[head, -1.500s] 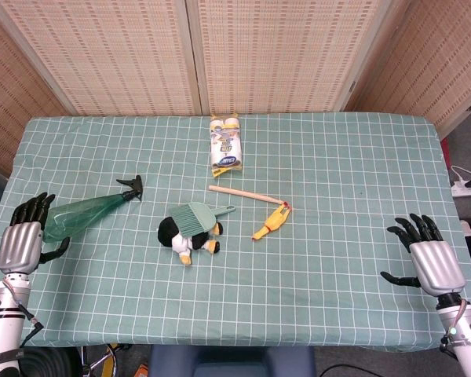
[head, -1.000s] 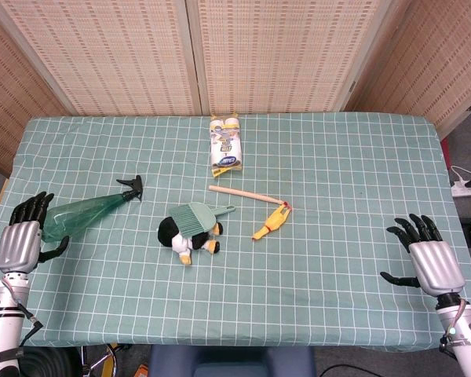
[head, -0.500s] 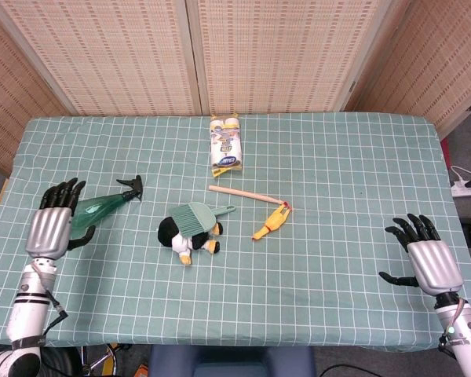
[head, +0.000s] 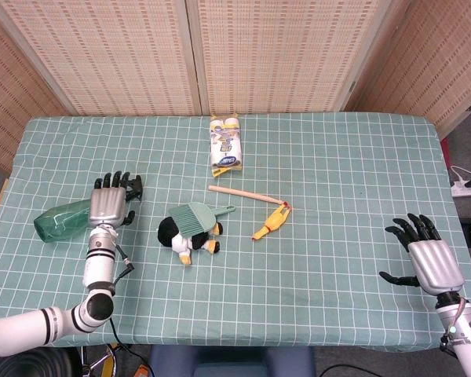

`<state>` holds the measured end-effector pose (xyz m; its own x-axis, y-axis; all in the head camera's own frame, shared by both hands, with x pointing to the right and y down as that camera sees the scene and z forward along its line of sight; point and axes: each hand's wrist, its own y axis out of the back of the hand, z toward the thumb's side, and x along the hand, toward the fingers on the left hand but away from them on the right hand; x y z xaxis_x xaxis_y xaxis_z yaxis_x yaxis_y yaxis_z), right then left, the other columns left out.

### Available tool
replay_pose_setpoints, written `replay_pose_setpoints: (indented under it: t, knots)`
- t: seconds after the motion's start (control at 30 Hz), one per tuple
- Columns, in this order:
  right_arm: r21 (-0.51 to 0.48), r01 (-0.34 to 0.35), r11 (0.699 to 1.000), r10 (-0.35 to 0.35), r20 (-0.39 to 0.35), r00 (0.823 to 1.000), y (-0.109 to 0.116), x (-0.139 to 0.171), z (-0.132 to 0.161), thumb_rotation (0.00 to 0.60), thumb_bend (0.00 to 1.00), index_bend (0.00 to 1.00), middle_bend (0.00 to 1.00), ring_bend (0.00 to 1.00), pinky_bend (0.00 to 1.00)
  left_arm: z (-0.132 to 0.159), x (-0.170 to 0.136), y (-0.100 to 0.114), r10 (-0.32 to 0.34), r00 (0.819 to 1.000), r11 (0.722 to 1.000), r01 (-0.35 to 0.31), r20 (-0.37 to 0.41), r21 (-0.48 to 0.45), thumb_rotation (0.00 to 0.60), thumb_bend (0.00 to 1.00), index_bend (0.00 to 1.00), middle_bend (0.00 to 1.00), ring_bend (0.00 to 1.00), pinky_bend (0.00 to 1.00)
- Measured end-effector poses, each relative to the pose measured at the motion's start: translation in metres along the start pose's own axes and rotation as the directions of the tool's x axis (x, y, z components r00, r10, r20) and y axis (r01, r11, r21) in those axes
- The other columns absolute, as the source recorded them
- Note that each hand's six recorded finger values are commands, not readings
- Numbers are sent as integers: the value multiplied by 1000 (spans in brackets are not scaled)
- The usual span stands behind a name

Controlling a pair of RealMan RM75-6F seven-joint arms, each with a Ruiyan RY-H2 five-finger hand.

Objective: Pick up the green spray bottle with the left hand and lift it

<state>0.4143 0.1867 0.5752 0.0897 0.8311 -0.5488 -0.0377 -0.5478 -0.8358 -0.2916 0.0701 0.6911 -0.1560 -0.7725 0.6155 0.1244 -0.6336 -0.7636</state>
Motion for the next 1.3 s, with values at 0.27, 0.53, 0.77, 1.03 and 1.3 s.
replay_pose_setpoints:
  t: [0.27, 0.53, 0.77, 1.03, 1.3]
  knots:
    - [-2, -20, 1000, 20, -14, 1000, 0, -1, 1, 600, 0, 219, 139, 0, 0, -5, 30, -14, -64, 990, 996, 70, -129, 48, 600, 294, 0, 71, 39, 112]
    - [-7, -21, 1000, 21, -15, 1000, 0, -2, 1, 600, 0, 219, 140, 0, 0, -7, 38, -31, -167, 969, 983, 177, -183, 42, 600, 276, 0, 77, 39, 109]
    - [-5, -17, 1000, 17, -18, 1000, 0, -2, 2, 600, 0, 219, 141, 0, 0, -10, 48, -28, -166, 964, 981, 182, -209, 61, 600, 276, 0, 91, 42, 111]
    - [-5, -6, 1000, 5, -17, 1000, 0, -2, 2, 600, 0, 220, 142, 0, 0, -11, 52, -32, -167, 967, 979, 185, -191, 84, 600, 276, 0, 130, 52, 116]
    - [-4, 5, 1000, -5, -19, 1000, 1, -2, 3, 600, 0, 225, 142, 0, 0, -22, 62, -41, -170, 959, 969, 204, -225, 137, 600, 276, 0, 158, 67, 122]
